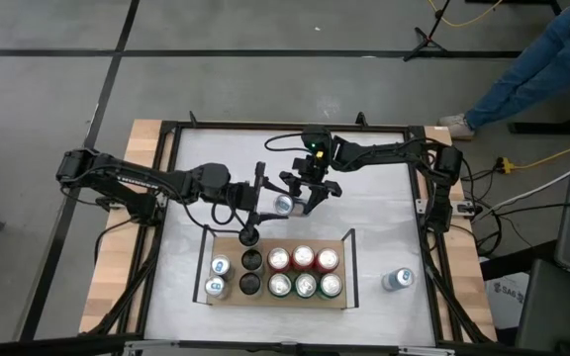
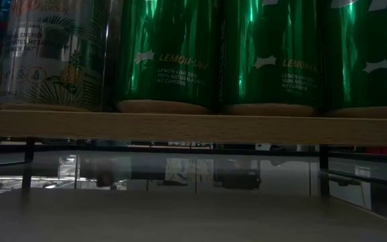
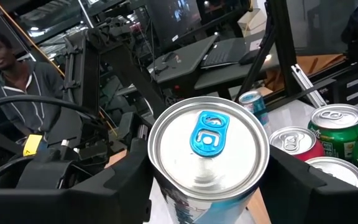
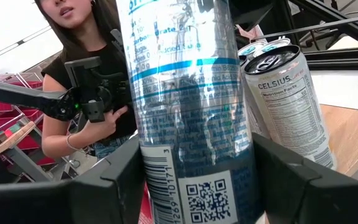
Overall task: Place canned beverage on shelf
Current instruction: Put the top blue soda can on the shelf aligned with the other blue soda can
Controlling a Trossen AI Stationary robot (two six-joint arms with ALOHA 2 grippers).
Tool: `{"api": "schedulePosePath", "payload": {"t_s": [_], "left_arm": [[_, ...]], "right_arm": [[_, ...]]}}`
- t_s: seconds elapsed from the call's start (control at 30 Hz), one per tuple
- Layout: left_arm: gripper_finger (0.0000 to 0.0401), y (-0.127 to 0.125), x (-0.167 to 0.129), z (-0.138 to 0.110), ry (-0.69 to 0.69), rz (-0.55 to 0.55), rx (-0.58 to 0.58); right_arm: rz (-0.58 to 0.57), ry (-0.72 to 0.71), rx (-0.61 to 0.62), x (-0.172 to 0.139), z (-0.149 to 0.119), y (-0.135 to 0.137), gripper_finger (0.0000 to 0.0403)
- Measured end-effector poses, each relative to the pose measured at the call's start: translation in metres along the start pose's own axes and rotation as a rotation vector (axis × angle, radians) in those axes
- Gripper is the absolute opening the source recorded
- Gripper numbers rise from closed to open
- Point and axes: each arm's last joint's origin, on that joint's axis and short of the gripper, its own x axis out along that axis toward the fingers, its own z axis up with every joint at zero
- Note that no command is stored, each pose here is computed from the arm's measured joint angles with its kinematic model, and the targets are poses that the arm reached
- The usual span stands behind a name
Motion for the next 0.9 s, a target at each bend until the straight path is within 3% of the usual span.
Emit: {"api": "schedulePosePath", "payload": {"t_s": [0.27, 0.63, 0.9], "left_arm": [[0.0230, 0.0001, 0.0000, -0.0001, 0.004, 0.008, 0.000], [0.0229, 0.0002, 0.0000, -0.0007, 0.011, 0.012, -0.002], [0.0229, -0.0001, 0.0000, -0.0010, 0.013, 0.011, -0.010]], "right_arm": [[0.000, 0.000, 0.000, 0.0000, 0.0000, 0.0000, 0.0231], [-0.008, -0.002, 0.000, -0.0005, 0.0001, -0.0003, 0.0289], [-0.062, -0.010, -0.003, -0.0008, 0.0005, -0.0018, 0.0293]]}}
